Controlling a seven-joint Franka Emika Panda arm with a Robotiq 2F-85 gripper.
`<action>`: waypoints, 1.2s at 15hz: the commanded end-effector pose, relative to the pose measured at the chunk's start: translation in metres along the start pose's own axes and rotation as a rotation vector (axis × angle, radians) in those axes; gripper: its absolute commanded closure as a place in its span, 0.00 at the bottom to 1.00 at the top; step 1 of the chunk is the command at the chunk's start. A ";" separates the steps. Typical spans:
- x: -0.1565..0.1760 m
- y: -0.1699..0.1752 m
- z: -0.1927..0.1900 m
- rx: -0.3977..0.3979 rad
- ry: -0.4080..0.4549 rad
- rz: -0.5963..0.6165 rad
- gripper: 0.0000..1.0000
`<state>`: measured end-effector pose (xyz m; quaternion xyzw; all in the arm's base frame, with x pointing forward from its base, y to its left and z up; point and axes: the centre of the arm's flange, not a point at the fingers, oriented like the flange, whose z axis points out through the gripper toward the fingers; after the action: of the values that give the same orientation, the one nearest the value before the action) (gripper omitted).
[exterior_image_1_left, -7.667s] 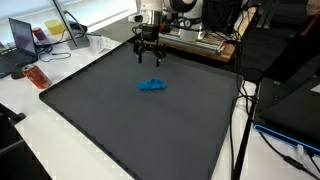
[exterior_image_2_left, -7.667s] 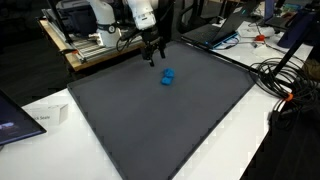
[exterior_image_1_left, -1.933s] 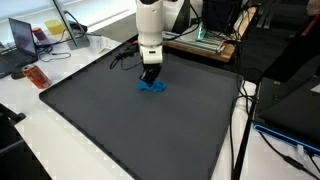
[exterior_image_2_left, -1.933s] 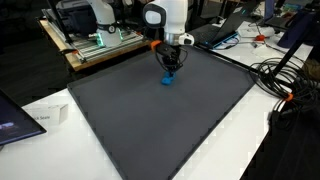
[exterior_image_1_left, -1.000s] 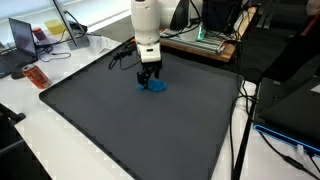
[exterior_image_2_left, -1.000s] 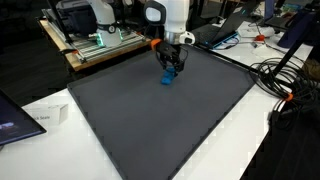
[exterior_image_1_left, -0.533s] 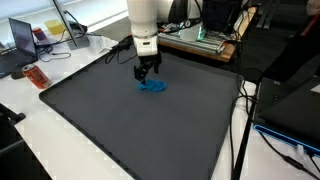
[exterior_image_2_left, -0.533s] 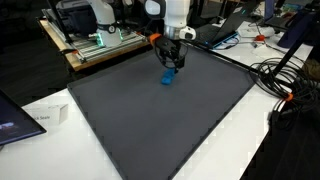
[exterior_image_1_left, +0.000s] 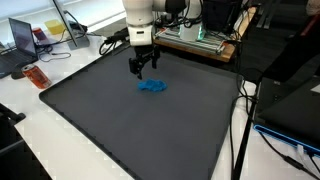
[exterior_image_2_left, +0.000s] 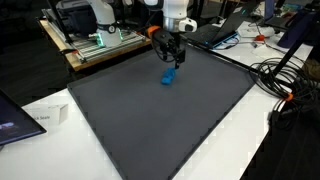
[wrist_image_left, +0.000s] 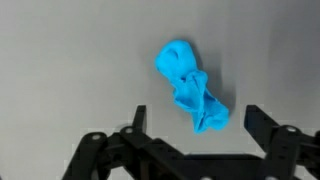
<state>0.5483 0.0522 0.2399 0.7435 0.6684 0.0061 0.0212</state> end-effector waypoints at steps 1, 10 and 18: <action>-0.013 -0.006 -0.018 -0.009 0.053 0.001 0.00; -0.034 -0.010 -0.037 -0.034 0.197 0.284 0.00; -0.008 -0.031 -0.051 -0.001 0.244 0.565 0.00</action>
<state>0.5350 0.0325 0.2784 0.8740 0.4712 0.1018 -0.0622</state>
